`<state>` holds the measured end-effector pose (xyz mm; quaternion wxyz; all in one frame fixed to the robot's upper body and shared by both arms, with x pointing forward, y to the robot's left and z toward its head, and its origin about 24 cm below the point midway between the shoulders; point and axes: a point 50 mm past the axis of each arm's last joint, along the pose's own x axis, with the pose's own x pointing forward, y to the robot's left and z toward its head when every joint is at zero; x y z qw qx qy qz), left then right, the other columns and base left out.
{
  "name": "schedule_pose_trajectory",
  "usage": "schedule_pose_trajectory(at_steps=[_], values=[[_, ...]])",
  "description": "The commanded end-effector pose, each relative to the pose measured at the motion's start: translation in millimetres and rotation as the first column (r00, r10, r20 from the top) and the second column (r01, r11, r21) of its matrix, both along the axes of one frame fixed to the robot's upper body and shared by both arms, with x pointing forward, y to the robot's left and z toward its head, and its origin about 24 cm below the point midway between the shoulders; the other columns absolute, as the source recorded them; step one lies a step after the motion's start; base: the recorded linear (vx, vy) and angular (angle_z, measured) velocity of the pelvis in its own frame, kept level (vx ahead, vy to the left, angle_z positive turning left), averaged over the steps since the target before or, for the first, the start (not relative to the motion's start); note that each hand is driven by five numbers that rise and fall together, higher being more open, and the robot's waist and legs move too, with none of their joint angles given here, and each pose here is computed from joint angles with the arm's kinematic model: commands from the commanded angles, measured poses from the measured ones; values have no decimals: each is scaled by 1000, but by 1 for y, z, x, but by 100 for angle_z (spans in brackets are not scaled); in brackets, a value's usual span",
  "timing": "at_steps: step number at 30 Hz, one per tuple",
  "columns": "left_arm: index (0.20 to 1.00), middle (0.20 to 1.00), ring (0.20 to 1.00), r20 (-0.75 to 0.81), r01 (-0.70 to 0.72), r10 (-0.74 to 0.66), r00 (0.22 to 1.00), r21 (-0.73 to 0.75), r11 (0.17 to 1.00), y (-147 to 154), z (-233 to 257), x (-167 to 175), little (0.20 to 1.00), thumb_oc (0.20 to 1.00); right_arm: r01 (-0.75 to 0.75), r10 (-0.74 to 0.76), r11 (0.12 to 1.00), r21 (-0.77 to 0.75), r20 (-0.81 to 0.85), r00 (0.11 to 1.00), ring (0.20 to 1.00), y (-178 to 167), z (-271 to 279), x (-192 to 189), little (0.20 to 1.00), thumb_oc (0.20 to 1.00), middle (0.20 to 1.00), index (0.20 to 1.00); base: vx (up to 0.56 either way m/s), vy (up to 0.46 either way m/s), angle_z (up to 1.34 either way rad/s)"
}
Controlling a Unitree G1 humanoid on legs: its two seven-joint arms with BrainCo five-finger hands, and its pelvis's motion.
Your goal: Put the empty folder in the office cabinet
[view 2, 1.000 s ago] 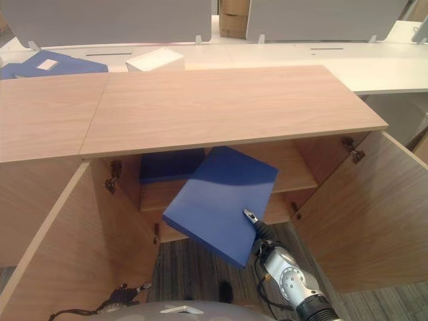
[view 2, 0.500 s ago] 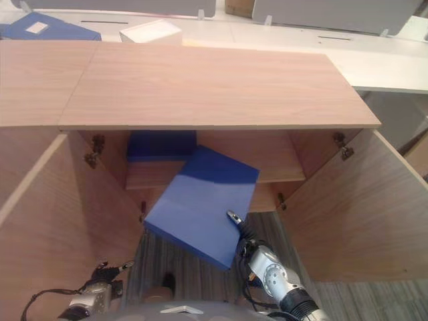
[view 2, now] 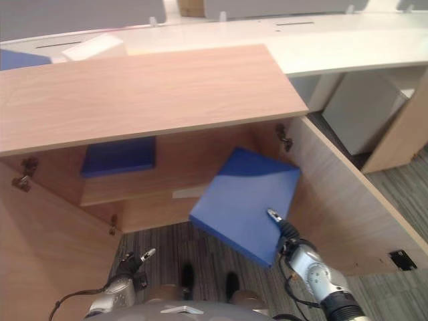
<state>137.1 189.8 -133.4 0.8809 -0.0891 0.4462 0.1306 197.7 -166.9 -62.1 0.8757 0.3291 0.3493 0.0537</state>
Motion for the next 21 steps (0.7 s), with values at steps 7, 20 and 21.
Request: schedule_pose_trajectory(at_steps=[7,20,21], values=[[1000,1000,1000,64,31,-39,997,134,990,30,16,21,1000,1000,0,-15,994,106,147,989,200,21,23,18,200,200,200,200,29,44,11],[1000,1000,1000,39,73,-82,996,189,979,48,20,9,1000,1000,-84,65,995,60,267,961,200,15,34,27,200,200,200,200,32,26,1],[1000,1000,1000,38,81,-90,995,193,978,51,20,8,1000,1000,-92,73,994,53,293,953,200,13,38,32,200,200,200,200,51,-58,-1]])
